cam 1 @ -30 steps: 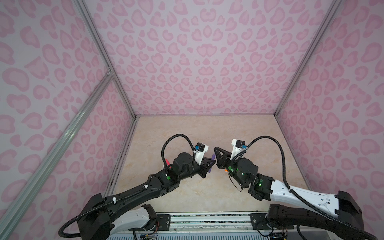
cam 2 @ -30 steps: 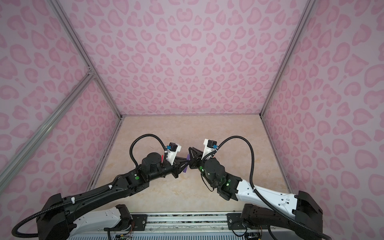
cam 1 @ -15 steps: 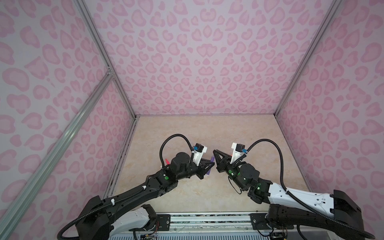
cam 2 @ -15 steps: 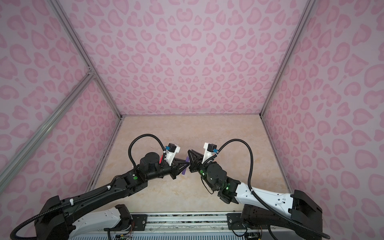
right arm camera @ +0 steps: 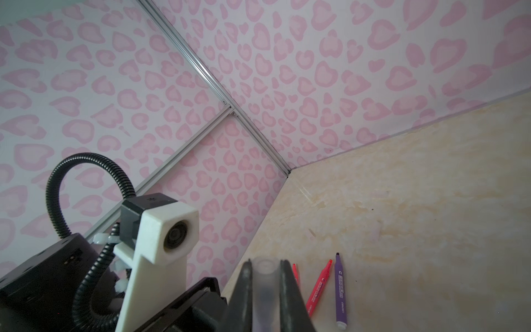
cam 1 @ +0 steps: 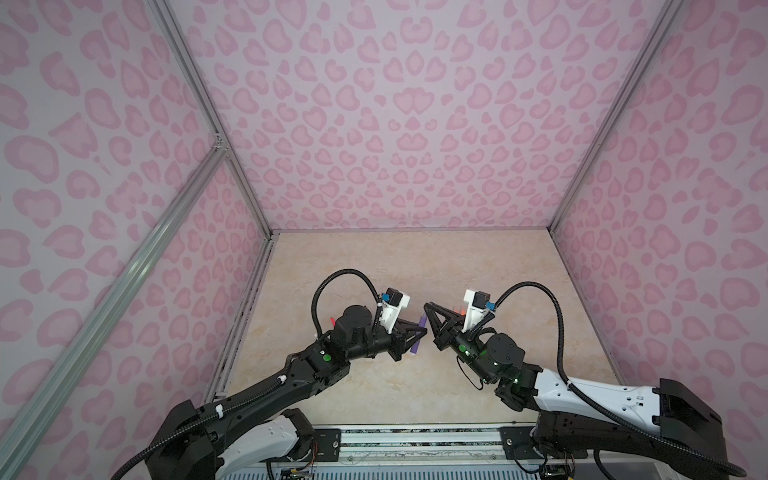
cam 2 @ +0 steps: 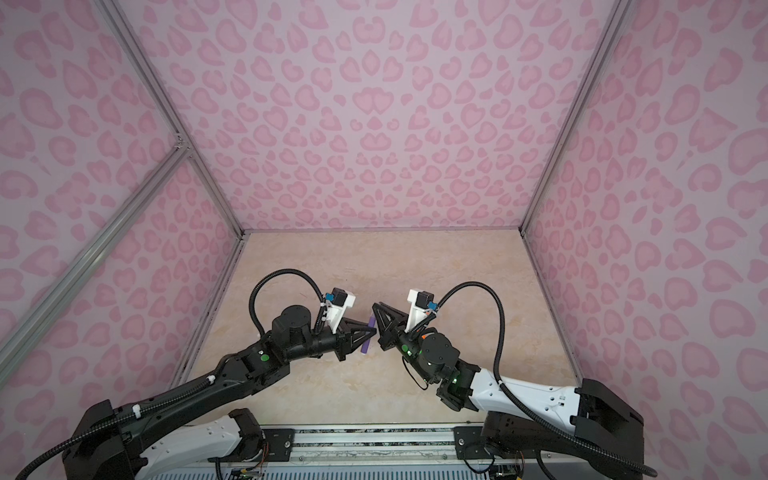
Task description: Insert the pens into the pen caps
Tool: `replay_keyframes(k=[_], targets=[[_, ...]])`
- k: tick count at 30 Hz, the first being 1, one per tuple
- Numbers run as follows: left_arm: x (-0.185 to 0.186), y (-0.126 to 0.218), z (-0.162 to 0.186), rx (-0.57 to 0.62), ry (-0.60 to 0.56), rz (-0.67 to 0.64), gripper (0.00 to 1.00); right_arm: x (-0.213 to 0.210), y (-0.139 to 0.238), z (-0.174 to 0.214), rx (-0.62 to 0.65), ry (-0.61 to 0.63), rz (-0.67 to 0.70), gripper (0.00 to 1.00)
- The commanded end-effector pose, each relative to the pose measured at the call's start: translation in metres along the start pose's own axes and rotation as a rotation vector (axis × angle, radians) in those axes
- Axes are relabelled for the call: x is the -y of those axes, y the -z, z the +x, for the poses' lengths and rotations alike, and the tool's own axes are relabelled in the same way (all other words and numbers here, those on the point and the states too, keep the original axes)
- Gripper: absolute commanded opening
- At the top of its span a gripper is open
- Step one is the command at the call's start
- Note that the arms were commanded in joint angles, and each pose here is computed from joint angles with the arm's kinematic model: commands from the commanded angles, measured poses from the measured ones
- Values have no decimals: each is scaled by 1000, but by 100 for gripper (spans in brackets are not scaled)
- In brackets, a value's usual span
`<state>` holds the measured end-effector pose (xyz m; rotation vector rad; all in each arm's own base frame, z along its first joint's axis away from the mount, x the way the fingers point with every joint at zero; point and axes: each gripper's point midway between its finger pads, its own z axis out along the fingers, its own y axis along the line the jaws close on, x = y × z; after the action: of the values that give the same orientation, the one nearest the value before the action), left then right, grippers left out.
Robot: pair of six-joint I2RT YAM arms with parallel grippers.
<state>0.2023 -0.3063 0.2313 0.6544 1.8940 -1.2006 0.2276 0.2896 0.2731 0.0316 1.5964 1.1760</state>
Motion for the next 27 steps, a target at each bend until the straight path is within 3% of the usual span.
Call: replay_keyframes(k=[1, 7, 18, 24, 25, 27], targets=[[-2, 11, -52, 222, -11, -37, 4, -14, 9, 27, -123, -17, -117, 0], [-4, 14, -54, 234, 6, -44, 4, -12, 21, 42, -150, -54, -167, 0], [6, 19, -57, 253, 1, 13, 4, -44, 36, 56, -168, -37, -386, 0], [9, 20, -59, 244, -35, 11, 4, -33, 23, 54, -170, -9, -288, 0], [8, 19, -58, 237, -42, -1, 4, -29, 19, 50, -168, 4, -246, 1], [6, 19, -58, 234, -55, -24, 4, -19, 12, 43, -165, 21, -161, 22]])
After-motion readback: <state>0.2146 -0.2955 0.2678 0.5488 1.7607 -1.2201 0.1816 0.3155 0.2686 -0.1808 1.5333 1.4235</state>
